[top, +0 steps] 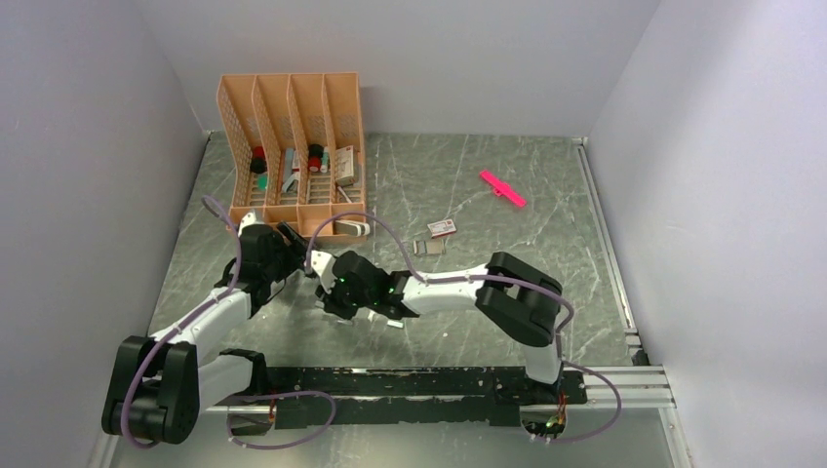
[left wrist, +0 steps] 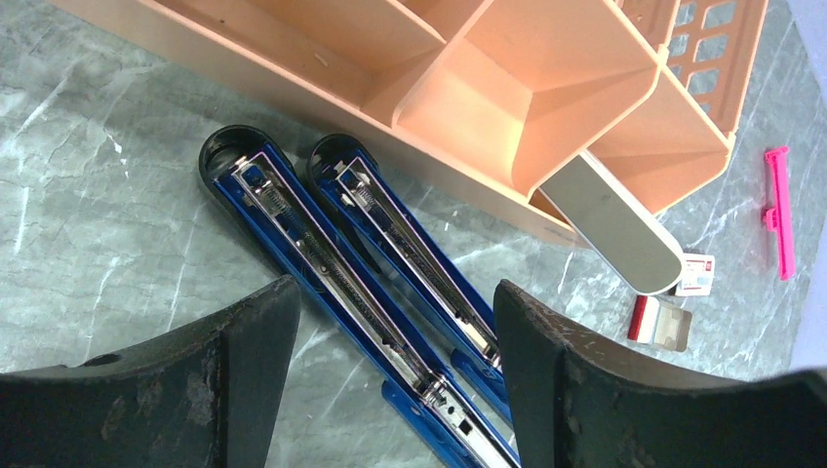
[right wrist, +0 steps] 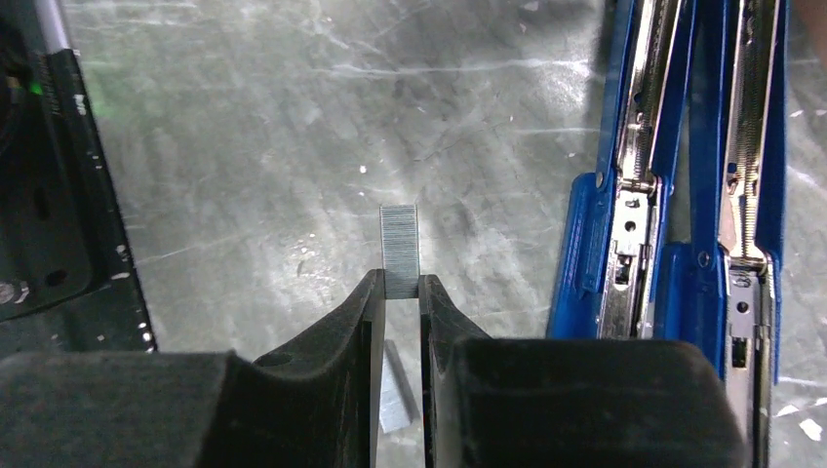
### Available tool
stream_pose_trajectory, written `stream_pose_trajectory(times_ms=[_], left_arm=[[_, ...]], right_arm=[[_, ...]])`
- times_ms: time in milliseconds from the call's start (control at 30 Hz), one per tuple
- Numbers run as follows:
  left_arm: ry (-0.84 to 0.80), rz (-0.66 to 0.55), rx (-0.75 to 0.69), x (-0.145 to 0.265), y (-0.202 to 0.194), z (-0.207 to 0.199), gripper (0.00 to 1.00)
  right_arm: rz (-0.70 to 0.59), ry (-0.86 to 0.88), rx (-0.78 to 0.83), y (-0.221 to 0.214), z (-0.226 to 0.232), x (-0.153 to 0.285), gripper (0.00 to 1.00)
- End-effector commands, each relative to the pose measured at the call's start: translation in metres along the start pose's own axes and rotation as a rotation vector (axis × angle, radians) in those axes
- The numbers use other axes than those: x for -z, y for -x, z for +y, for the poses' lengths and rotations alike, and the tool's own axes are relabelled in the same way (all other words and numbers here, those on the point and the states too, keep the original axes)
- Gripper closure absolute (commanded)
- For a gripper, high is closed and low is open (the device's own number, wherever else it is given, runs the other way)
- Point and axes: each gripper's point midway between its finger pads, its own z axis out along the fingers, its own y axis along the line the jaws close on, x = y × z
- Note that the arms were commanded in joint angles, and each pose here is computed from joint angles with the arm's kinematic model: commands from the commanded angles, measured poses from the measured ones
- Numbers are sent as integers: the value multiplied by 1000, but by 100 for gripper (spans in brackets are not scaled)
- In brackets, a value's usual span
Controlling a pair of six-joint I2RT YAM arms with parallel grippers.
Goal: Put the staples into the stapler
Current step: Place the staple at the center of the board.
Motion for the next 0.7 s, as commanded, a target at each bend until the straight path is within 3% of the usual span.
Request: stream_pose_trajectory(times_ms=[0, 200, 567, 667], left_arm=[[-10, -28, -1, 2, 11, -9, 23], [-8, -27, 1, 2, 10, -8, 23], [-14, -17, -4, 0, 7, -8, 23], [-16, -16, -4, 0, 7, -9, 23]], right_arm=[[-29, -16, -25, 7, -3, -16, 85], [-14, -18, -54, -8, -3, -24, 83], [-63, -24, -28, -32, -7, -29, 72], [-11, -1, -23, -61, -4, -33, 71]])
